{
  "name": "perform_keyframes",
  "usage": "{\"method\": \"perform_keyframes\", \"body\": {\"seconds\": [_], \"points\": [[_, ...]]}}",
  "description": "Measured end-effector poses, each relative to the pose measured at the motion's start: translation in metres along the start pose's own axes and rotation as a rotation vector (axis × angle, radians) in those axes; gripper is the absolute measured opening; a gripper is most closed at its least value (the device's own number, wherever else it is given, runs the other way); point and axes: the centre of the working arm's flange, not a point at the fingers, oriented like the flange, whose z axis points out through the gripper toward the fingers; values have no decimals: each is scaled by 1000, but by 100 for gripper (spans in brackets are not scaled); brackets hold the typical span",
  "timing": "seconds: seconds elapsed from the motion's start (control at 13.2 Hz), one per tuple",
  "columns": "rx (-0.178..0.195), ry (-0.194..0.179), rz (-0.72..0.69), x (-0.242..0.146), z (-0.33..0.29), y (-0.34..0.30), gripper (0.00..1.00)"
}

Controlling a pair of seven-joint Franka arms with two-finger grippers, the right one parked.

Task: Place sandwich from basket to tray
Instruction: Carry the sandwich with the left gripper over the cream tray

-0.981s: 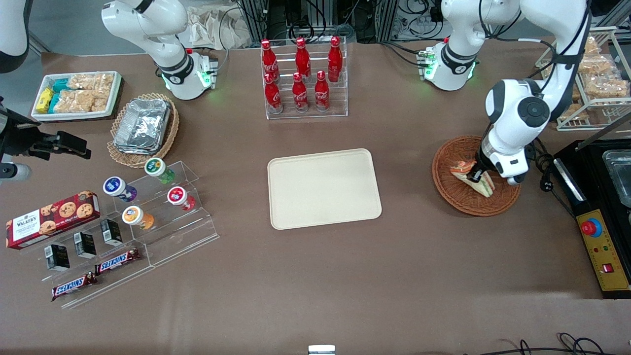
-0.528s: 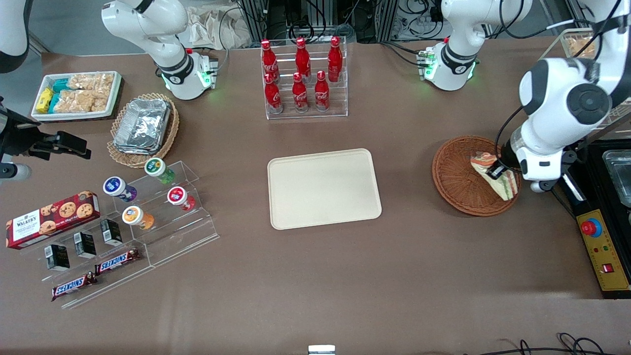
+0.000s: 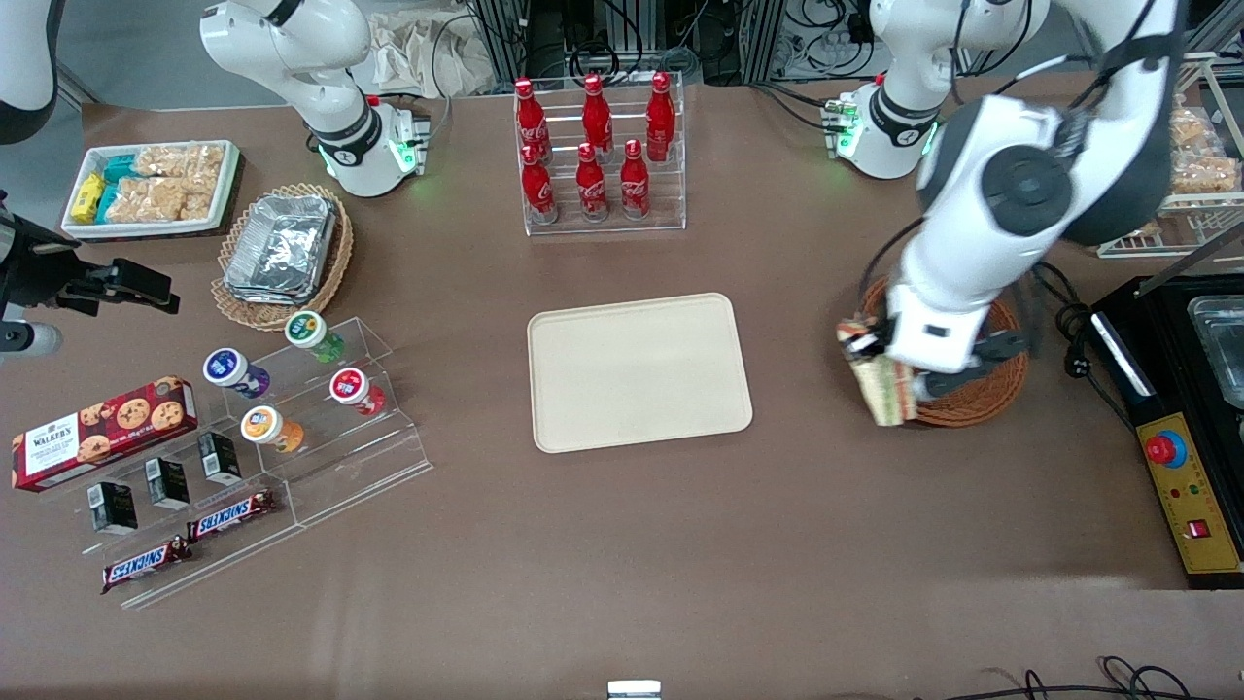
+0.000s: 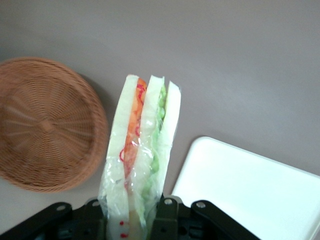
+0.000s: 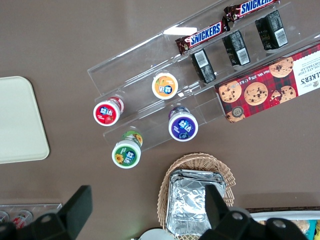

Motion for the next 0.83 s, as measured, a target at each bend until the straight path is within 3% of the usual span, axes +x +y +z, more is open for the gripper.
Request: {"method": "perform_keyframes", "body": {"seconds": [0.23, 0.53, 0.83], "points": [[-8, -33, 99, -19, 68, 56, 26], [39, -86, 216, -72, 164, 112, 26], [82, -107, 244, -101, 209, 125, 26]]}}
